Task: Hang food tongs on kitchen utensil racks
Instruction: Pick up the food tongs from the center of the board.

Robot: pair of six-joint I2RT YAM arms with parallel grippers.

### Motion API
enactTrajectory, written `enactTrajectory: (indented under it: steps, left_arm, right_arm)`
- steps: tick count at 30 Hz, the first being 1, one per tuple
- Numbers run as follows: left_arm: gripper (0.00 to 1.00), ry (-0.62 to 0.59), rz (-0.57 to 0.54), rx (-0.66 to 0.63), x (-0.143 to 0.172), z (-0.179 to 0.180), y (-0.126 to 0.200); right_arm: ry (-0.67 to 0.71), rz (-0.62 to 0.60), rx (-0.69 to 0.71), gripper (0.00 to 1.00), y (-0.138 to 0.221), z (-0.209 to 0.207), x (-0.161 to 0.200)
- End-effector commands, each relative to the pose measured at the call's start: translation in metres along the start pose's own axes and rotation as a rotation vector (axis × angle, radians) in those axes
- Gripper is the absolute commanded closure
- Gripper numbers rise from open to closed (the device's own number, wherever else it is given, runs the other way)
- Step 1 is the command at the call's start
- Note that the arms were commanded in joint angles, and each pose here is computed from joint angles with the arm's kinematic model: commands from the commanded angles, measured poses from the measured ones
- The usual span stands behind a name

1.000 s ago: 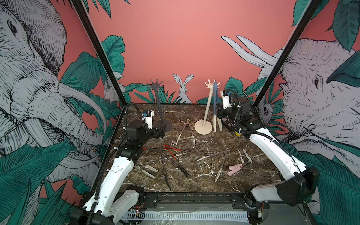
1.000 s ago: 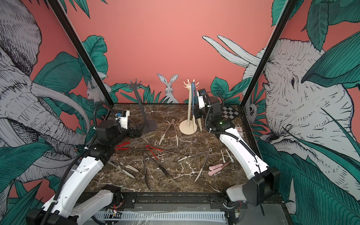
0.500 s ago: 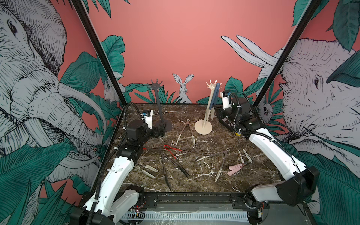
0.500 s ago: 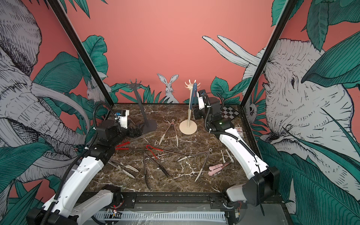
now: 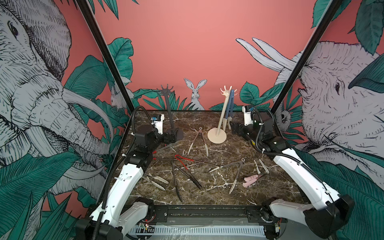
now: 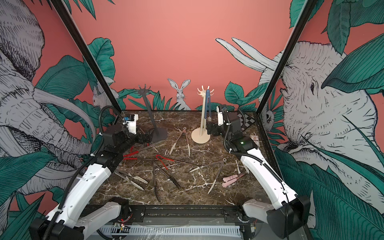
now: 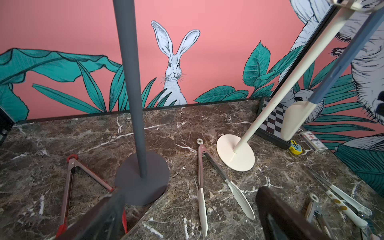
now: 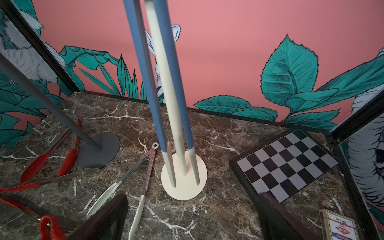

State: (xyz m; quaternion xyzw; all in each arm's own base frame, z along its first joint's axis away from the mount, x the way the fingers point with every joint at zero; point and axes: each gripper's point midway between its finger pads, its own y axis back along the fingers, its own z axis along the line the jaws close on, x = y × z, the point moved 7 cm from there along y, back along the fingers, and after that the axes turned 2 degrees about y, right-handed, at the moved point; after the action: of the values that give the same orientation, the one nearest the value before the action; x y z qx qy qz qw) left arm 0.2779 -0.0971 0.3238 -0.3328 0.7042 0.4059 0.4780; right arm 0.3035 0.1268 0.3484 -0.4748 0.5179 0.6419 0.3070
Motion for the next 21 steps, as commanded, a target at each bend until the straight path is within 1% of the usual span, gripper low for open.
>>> enactTrajectory:
  steps: [1, 4, 7, 13, 17, 21]
  left_arm:
    - [0.01, -0.041, -0.05, 0.029, -0.021, -0.008, 0.004]
    - [0.0, -0.059, -0.052, 0.032, -0.026, -0.008, 0.002]
    - [0.0, -0.074, -0.055, 0.039, -0.031, -0.01, 0.001]
    - [0.0, -0.088, -0.062, 0.051, -0.035, -0.011, 0.001]
    - [0.0, -0.09, -0.064, 0.052, -0.034, -0.012, 0.003]
    - [0.0, -0.092, -0.069, 0.05, -0.034, -0.012, 0.006]
  right_arm:
    - [-0.044, -0.018, 0.03, 0.01, 0.016, -0.005, 0.002]
    - [-0.06, -0.002, 0.031, 0.01, 0.024, -0.007, 0.008]
    - [-0.086, 0.044, 0.045, 0.01, 0.028, -0.009, 0.015]
    - [-0.176, 0.208, 0.062, 0.01, 0.031, -0.013, 0.04]
    - [-0.264, 0.315, 0.048, 0.01, 0.029, -0.014, 0.063]
    - [-0.324, 0.441, 0.053, 0.01, 0.026, -0.015, 0.088]
